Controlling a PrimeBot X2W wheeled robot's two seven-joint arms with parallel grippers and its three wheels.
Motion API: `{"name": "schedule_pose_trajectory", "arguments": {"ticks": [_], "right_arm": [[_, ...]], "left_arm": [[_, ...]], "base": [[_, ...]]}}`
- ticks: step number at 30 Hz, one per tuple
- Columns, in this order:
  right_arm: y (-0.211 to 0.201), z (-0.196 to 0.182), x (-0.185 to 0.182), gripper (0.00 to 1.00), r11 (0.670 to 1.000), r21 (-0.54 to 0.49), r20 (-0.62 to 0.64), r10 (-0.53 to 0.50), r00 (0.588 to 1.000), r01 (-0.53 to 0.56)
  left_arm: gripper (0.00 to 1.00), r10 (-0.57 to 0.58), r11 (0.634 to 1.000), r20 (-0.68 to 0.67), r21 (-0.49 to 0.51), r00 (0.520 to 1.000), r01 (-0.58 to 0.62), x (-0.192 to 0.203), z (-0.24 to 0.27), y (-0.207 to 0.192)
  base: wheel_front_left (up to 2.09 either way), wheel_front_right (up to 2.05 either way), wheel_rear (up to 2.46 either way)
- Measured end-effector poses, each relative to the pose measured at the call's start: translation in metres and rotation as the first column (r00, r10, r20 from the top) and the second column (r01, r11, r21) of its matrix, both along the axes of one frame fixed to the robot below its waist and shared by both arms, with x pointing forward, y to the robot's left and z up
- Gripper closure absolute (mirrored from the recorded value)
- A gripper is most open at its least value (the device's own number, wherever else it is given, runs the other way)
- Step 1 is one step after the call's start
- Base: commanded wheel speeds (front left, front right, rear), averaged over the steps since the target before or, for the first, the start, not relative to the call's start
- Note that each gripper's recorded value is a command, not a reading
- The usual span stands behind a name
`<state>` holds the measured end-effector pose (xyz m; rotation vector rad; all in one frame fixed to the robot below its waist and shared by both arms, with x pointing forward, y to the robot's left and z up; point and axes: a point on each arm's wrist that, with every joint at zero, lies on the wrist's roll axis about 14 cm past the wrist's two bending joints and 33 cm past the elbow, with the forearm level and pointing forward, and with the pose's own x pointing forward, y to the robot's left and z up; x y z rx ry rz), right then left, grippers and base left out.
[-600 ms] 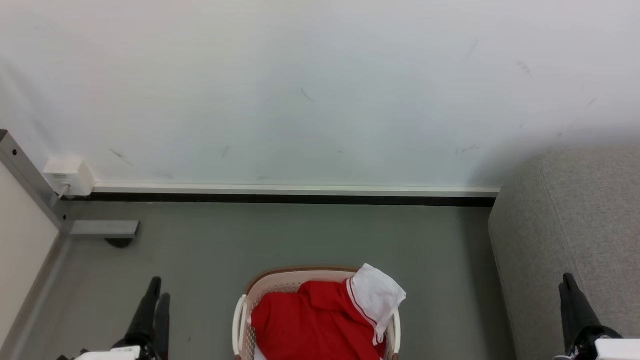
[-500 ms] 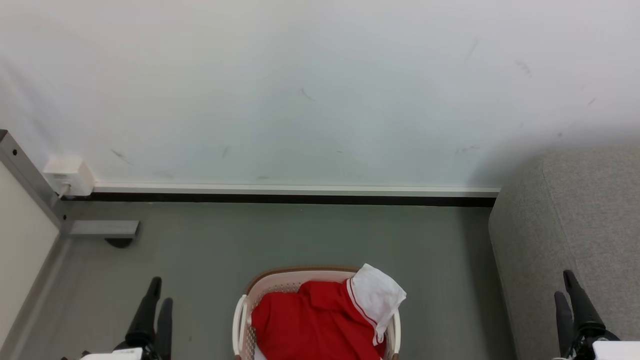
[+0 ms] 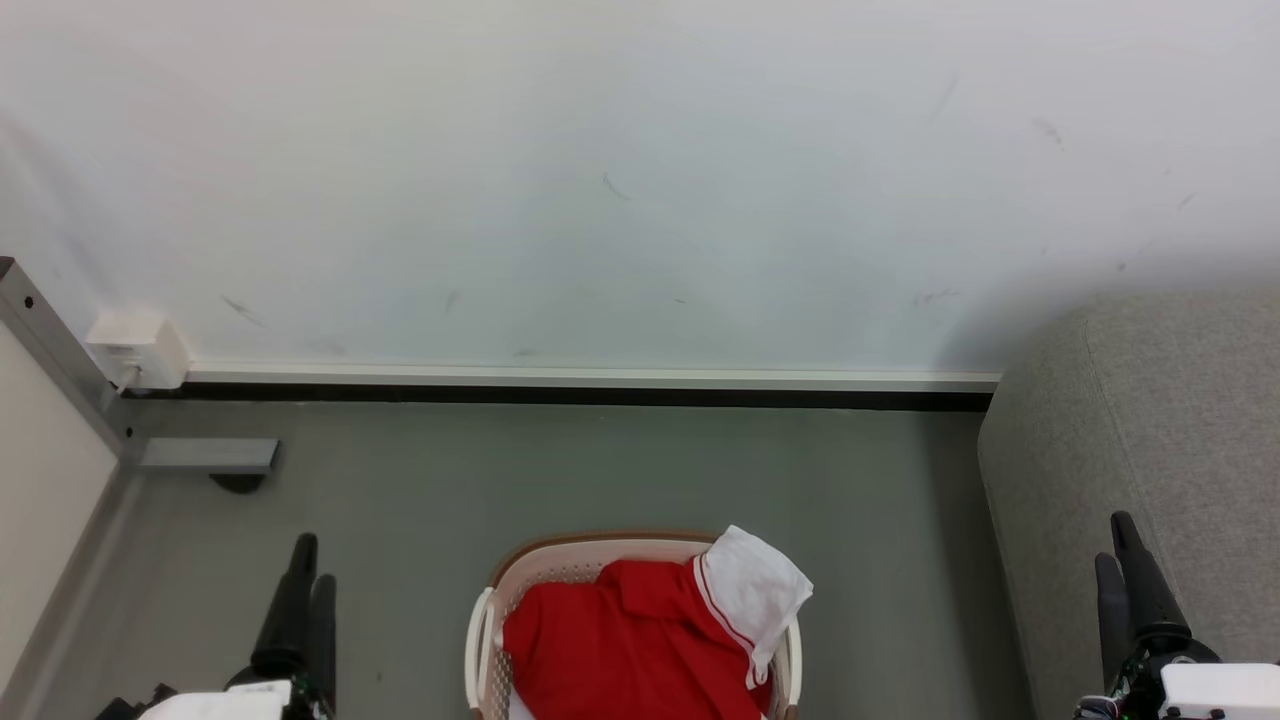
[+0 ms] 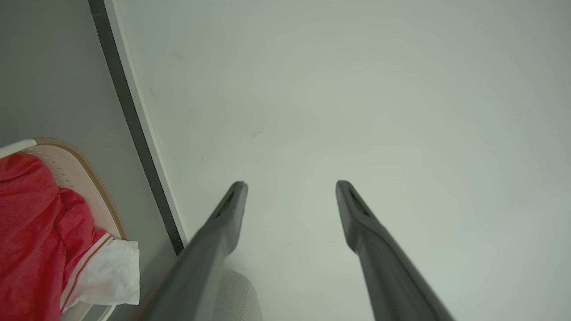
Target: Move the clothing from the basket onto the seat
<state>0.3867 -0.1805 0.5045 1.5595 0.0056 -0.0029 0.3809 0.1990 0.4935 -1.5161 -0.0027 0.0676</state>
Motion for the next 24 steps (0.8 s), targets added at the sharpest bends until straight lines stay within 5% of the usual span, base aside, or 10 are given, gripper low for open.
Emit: {"name": "schedule_pose_trajectory", "arguments": {"ticks": [11,24], "right_arm": [[0.007,0.013,0.004,0.0,0.993,-0.115,0.041,0.009,0.999,-0.004],[0.014,0.028,0.008,0.0,0.953,-0.302,0.092,0.03,0.995,-0.001]], "left_arm": [[0.0,0.002,0.989,0.034,0.147,0.999,-0.007,0.003,0.013,-0.002],[0.0,-0.004,0.928,0.055,0.371,0.998,-0.017,0.005,0.021,-0.005]], "base": [[0.0,0.0,0.0],[0.0,0.0,0.0]]}}
